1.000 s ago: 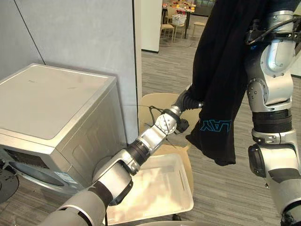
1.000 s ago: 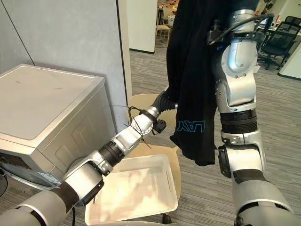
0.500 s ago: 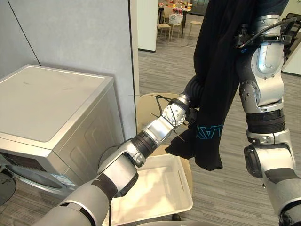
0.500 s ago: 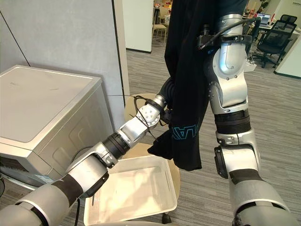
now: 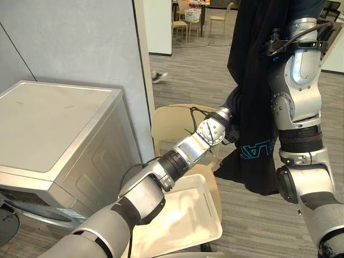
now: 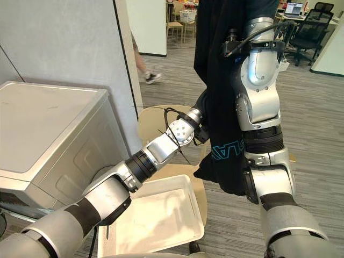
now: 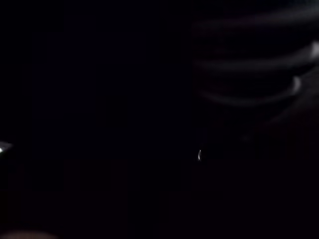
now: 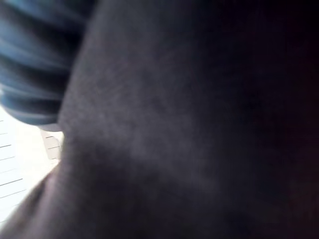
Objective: Pick up the laundry basket with both hands and put the clothes into the washing machine.
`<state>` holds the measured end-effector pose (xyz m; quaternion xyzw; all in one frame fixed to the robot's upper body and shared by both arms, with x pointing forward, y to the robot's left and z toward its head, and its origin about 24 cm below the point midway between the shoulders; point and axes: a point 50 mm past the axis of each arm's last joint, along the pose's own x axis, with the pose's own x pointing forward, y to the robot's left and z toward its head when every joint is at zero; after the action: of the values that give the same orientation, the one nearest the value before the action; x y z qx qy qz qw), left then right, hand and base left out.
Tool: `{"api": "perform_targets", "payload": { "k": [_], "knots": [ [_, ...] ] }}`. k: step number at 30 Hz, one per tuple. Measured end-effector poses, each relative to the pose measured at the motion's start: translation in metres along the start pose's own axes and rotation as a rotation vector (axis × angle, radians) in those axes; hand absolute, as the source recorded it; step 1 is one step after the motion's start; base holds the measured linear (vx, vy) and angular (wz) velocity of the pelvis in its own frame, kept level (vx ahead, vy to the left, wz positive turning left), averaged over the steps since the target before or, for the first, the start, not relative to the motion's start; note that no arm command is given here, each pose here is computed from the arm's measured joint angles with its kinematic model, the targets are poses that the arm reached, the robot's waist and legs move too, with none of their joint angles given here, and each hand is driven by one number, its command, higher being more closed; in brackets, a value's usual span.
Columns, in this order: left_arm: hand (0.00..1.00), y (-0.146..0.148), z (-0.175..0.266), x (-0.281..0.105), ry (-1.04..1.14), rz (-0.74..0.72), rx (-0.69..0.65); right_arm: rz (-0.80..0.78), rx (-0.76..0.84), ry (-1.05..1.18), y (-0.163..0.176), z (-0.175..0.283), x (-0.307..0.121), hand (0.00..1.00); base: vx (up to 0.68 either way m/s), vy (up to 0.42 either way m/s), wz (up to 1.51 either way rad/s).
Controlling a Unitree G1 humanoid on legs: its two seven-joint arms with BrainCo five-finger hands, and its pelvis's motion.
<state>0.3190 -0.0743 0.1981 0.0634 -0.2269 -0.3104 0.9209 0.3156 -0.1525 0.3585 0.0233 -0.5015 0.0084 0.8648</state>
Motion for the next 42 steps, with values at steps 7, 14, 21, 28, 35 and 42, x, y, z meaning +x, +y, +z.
{"api": "perform_targets", "payload": {
  "k": [7,14,21,28,35,42],
  "knots": [
    [1.0,-0.002,0.017,0.0,-0.061,-0.011,-0.077,-0.071,-0.009,0.01,-0.021,-0.002,-0.01,0.0,0.0,-0.003,-0.05],
    [1.0,0.028,0.037,-0.023,-0.208,0.021,-0.046,-0.322,-0.159,-0.024,-0.112,0.02,-0.048,0.0,0.0,-0.002,-0.01],
    [1.0,0.096,0.041,-0.067,-0.287,0.267,-0.03,-0.516,-0.344,-0.068,-0.17,0.058,-0.107,0.0,-0.01,-0.005,0.03],
    [1.0,0.155,0.073,-0.141,-0.489,0.593,-0.009,-0.676,-0.521,0.082,-0.209,0.072,-0.179,0.0,-0.01,-0.007,0.09],
    [1.0,0.18,0.074,-0.223,-0.491,0.861,0.127,-0.882,-0.498,0.329,-0.211,0.05,-0.266,0.0,0.0,-0.002,0.12],
    [1.0,0.175,0.043,-0.301,-0.256,1.175,0.186,-1.123,-0.391,0.835,-0.177,0.014,-0.398,0.0,-0.02,0.002,0.24]
  ]
}}
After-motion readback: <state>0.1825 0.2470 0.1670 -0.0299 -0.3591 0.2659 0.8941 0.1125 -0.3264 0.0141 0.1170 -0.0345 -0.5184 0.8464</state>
